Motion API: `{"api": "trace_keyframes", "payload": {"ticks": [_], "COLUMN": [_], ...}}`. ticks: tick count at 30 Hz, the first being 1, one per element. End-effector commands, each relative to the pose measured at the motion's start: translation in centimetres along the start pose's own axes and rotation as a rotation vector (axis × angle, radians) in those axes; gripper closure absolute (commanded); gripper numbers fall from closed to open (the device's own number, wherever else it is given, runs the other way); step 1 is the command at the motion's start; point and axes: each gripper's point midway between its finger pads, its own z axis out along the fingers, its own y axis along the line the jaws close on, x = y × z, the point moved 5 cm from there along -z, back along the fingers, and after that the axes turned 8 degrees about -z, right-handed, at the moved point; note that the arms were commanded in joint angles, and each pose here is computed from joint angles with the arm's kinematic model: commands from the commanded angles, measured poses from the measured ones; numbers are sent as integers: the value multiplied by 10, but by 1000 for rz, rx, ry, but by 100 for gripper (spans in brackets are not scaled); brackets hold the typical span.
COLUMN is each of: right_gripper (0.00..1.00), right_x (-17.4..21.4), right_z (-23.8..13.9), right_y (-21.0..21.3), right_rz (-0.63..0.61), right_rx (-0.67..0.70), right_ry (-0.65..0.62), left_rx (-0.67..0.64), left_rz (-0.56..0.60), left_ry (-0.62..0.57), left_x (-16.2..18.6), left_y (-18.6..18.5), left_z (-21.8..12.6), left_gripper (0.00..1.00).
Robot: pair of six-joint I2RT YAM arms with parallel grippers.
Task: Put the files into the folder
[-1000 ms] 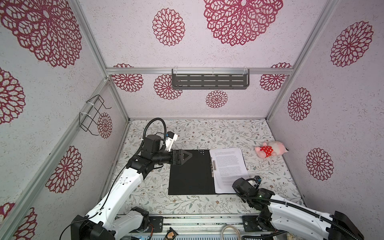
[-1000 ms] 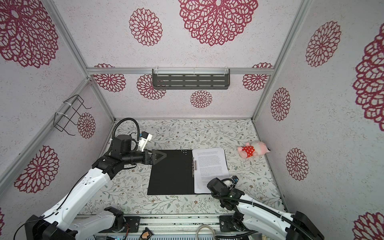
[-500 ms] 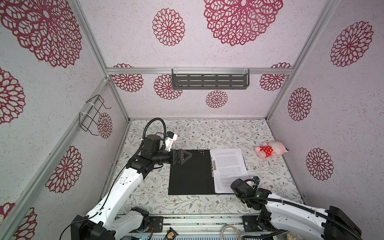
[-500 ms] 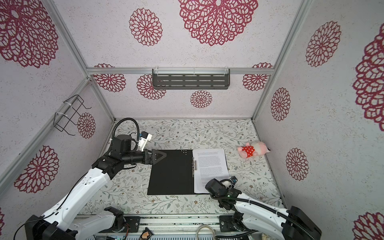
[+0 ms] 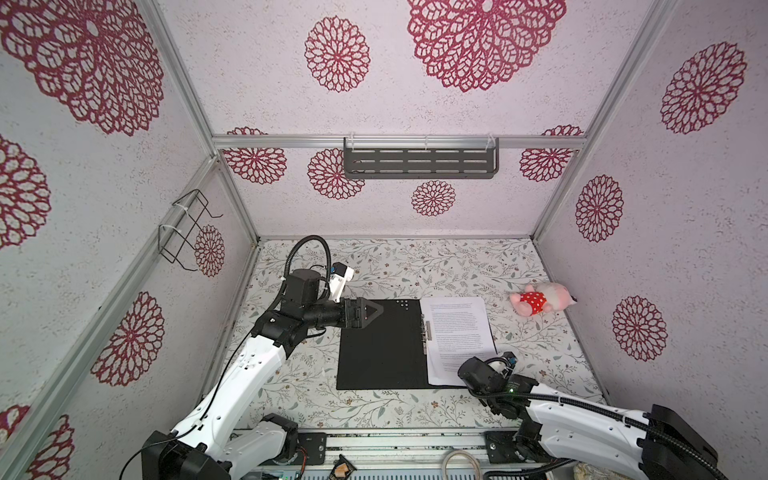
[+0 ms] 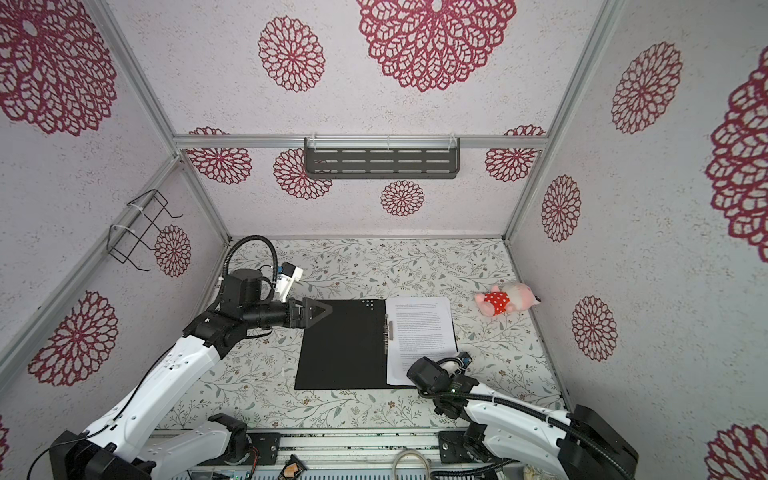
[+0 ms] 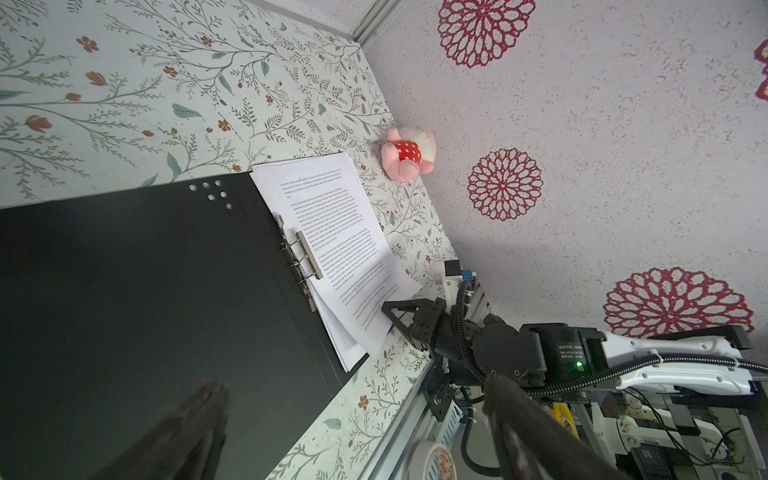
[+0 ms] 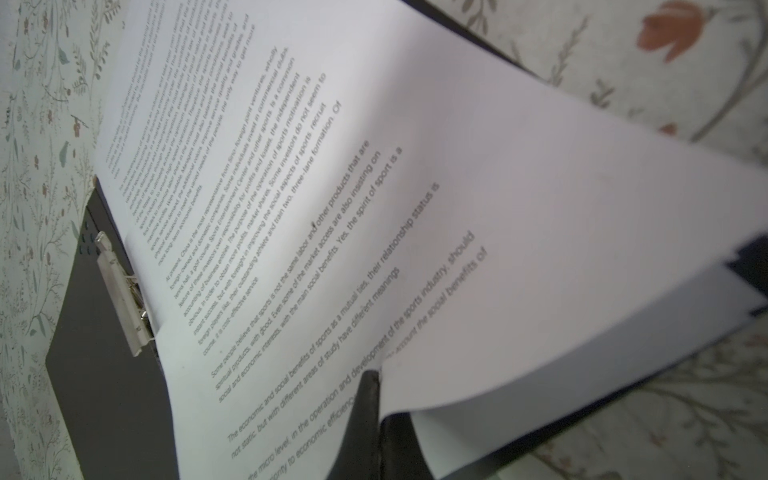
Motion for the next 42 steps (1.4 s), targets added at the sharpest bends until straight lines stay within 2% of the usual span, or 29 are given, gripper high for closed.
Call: {"api": "trace_keyframes", "payload": {"ticks": [1, 2, 5, 7, 10, 12, 16, 18, 25, 30, 34, 38, 42], "right_gripper": [100, 100, 86, 75, 49, 37, 22, 18, 11, 7, 5, 2, 2], "right_x": [-4, -5, -8, -10, -13, -16, -20, -23, -29, -53, -83, -115, -125], "right_z": [-5, -6, -10, -12, -16, -20, -26, -29, -37, -46, -35, -27, -2], "right_y": [5, 5, 8, 9, 8, 10, 10, 9, 2, 4, 13, 4, 3], "right_rz": [29, 28, 20, 11, -12, -40, -65, -69, -111, -186, -246, -368, -394], "right_rx": [-4, -7, -21, -13, 31, 58, 94, 101, 126, 107, 9, 76, 26], "right_ry": [-30, -34, -46, -54, -62, -75, -87, -96, -106, -161, -88, -45, 58], "left_rx": [21, 21, 19, 20, 16, 10, 3, 3, -14, -23, -45, -94, -114], "left_rz": [17, 17, 16, 16, 17, 22, 19, 16, 4, -21, -23, -7, -25], "left_ry": [-18, -17, -18, -17, -20, -23, -25, -22, -14, 54, 140, 270, 362], "left_x": [-1, -1, -1, -1, -1, -2, -2, -2, -2, 3, 16, 40, 65], "left_y": [-2, -2, -1, -1, 0, 0, 2, 3, 8, 14, 16, 14, 14], "left_z": [-3, -3, -2, -2, -2, -3, -3, -2, 2, 12, 30, 58, 93], "left_gripper": [1, 1, 1, 2, 1, 2, 1, 1, 1, 1, 1, 1, 1]}}
